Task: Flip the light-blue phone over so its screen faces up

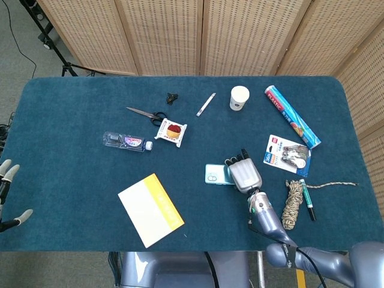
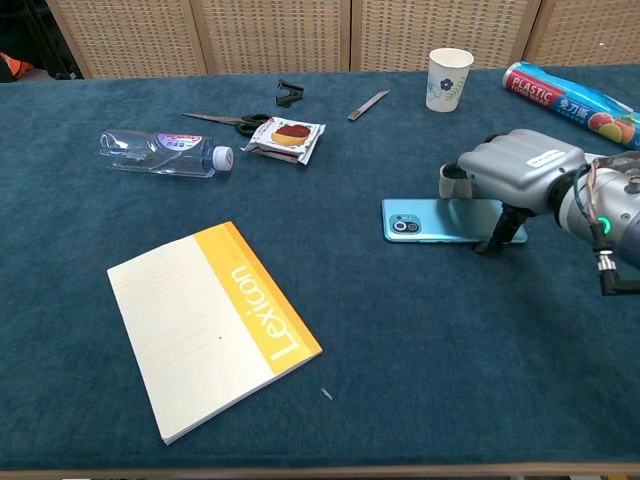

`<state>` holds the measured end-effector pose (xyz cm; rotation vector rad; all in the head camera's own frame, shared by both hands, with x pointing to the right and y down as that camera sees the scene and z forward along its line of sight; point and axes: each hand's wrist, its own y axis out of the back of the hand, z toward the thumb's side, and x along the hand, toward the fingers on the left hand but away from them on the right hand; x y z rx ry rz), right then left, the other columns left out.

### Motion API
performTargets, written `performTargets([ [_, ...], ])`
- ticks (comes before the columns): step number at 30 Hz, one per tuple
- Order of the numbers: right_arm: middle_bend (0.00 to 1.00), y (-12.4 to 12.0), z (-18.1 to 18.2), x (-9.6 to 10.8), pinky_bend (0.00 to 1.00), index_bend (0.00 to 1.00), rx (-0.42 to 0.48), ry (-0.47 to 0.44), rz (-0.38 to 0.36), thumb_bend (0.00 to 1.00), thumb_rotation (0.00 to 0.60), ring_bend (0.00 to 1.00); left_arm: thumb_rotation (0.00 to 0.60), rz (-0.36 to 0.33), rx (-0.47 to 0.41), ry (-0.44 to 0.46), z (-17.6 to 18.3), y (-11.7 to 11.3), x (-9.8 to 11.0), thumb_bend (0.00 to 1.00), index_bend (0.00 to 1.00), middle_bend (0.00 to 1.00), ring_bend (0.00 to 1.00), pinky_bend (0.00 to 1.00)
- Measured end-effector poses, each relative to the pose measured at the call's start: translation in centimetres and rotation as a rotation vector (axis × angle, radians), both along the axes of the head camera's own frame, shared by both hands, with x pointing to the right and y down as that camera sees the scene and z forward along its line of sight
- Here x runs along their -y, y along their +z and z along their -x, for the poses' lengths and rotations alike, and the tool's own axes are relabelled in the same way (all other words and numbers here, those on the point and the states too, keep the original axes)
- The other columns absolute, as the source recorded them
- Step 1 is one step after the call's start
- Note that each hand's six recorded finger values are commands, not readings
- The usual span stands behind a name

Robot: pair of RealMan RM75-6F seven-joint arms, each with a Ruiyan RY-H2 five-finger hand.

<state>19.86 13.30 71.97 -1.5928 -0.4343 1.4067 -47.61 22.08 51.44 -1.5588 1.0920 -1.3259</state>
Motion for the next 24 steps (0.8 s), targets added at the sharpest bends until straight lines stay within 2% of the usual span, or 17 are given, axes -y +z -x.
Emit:
performTargets([
  [4, 0.51, -0.4, 0.1, 0.0, 0.18, 0.42, 0.027, -0.003, -0.008, 0.95, 0.600, 0.39, 0.600, -0.001, 0.000, 0.000, 0.0, 0.0, 0.0, 0.00, 0.00, 0.00, 0.00, 0.00],
  [7, 0.54, -1.0, 0.4, -0.1, 0.19, 0.45, 0.054, -0.004, -0.007, 1.00, 0.600, 0.41, 0.600, -0.002, 0.000, -0.002, 0.0, 0.0, 0.0, 0.00, 0.00, 0.00, 0.00, 0.00],
  [13, 0.54, -2.4, 0.7, -0.1, 0.21, 0.45, 0.103, 0.011, 0.004, 1.00, 0.600, 0.43, 0.600, 0.004, 0.002, 0.002, -0.1, 0.1, -0.1, 0.00, 0.00, 0.00, 0.00, 0.00],
  [24, 0.55, -2.7, -0.2, 1.3, 0.23, 0.45, 0.132, 0.163, 0.062, 1.00, 0.600, 0.45, 0.600, 0.005, 0.000, 0.003, -0.1, 0.1, -0.1, 0.00, 0.00, 0.00, 0.00, 0.00],
])
